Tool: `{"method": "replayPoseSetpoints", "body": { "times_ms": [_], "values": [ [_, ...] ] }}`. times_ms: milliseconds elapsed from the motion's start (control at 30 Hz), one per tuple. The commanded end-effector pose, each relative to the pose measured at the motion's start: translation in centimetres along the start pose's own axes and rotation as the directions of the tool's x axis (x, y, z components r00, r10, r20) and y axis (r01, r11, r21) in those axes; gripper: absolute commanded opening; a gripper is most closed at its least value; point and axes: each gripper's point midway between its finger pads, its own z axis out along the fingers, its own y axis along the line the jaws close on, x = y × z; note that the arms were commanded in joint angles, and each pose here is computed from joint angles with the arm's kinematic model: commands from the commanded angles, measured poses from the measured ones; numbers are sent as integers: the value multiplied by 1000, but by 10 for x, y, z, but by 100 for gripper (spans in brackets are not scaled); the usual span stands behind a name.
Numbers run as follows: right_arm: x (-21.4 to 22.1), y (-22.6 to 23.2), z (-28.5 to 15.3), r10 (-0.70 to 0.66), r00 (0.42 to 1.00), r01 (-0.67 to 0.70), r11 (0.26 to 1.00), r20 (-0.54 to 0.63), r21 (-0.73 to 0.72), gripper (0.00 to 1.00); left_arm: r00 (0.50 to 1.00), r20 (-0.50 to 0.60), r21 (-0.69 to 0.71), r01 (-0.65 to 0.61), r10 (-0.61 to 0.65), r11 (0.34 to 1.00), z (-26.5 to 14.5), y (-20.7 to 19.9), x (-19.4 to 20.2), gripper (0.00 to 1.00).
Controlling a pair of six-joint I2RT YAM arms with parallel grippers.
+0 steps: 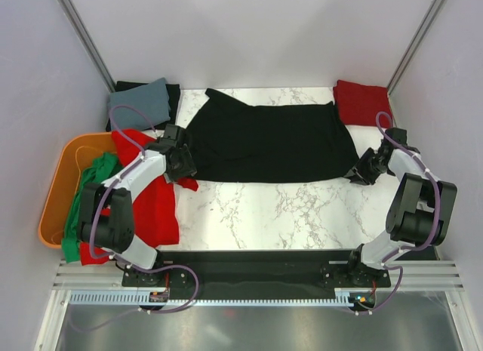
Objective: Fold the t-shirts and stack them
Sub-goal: Fold the tshirt
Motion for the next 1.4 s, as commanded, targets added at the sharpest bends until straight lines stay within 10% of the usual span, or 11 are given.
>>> {"method": "replayPoseSetpoints", "body": {
  "times_ms": [0, 333, 467, 667, 1000, 1367],
  "values": [
    [-14, -1, 5, -21, 999, 21, 1000, 40, 17, 38, 997, 73, 4, 12, -13, 1000, 12, -8, -20, 65],
    [-29, -1, 21, -8, 999, 6, 1000, 46, 27, 35, 991, 136, -40, 11, -5, 999, 45, -16, -54, 56],
    [-32, 0, 22, -8, 999, 7, 1000, 45, 25, 33, 988, 153, -40, 10, -4, 999, 48, -22, -67, 26],
    [-35, 11, 13, 7, 999, -6, 1000, 54, -11, 25, 973, 231, 2, 14, -14, 1000, 7, -34, -100, 11],
    [-56, 47, -66, -31, 986, 43, 996, 165, -72, 15, 936, 352, 71, 6, -31, 997, -107, -28, -132, 9],
    [22, -11, -56, 46, 993, -43, 999, 110, -27, 4, 951, 248, 164, 145, -183, 976, -133, 16, -32, 13]
  ]
}}
